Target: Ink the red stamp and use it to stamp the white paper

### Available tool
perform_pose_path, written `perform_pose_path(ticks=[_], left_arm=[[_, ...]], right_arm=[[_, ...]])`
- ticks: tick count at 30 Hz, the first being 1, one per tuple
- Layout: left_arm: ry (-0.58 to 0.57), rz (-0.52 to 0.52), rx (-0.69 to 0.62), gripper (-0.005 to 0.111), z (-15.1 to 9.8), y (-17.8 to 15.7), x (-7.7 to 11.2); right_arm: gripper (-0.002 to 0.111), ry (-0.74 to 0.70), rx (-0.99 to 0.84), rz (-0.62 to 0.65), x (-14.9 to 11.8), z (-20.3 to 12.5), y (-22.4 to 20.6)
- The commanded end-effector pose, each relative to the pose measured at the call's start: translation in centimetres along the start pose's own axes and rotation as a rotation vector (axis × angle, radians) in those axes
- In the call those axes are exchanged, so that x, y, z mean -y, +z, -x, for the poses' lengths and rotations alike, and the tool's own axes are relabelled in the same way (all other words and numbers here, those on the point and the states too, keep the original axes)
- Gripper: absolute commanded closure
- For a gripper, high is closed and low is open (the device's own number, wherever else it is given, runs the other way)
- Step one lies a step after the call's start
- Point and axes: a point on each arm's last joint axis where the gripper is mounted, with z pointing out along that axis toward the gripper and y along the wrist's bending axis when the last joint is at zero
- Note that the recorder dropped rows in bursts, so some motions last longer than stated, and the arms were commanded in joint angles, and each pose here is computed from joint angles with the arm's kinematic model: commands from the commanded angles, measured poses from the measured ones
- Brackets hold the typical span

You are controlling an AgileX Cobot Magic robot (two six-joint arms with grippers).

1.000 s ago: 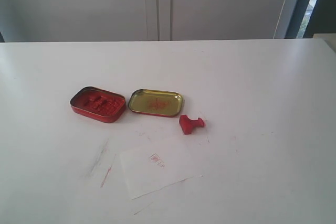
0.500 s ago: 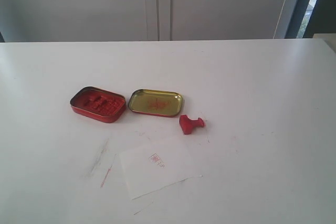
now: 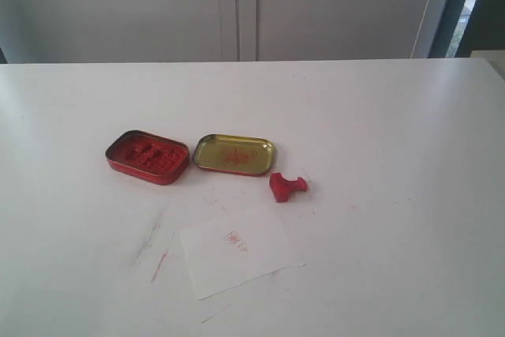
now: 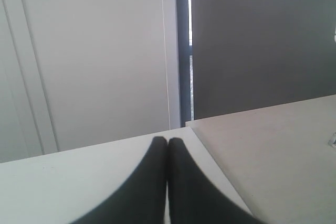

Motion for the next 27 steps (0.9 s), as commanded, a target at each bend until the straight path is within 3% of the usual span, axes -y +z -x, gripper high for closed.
perform_pose_path(ticks=[1, 17, 22, 25, 27], left_arm=[[-0.004, -0.003, -0.014, 0.107, -0.3, 0.1, 0.0], [-0.004, -0.003, -0.014, 0.107, -0.3, 0.1, 0.0], [-0.004, -0.003, -0.014, 0.107, -0.3, 0.1, 0.0], [-0.004, -0.003, -0.014, 0.107, -0.3, 0.1, 0.0], [-0.004, -0.003, -0.014, 0.107, -0.3, 0.1, 0.0]], right_arm=[[0.108, 0.002, 0.005, -0.007, 0.0, 0.0, 0.0], [0.108, 0.004, 0.001, -0.007, 0.0, -0.1, 0.0], [0.108, -0.002, -0.029, -0.008, 0.1, -1.4, 0.5], [0.108, -0.149, -0.033, -0.006, 0.2, -2.0, 0.3], [0.108, -0.159, -0.036, -0.006, 0.2, -2.4, 0.3]])
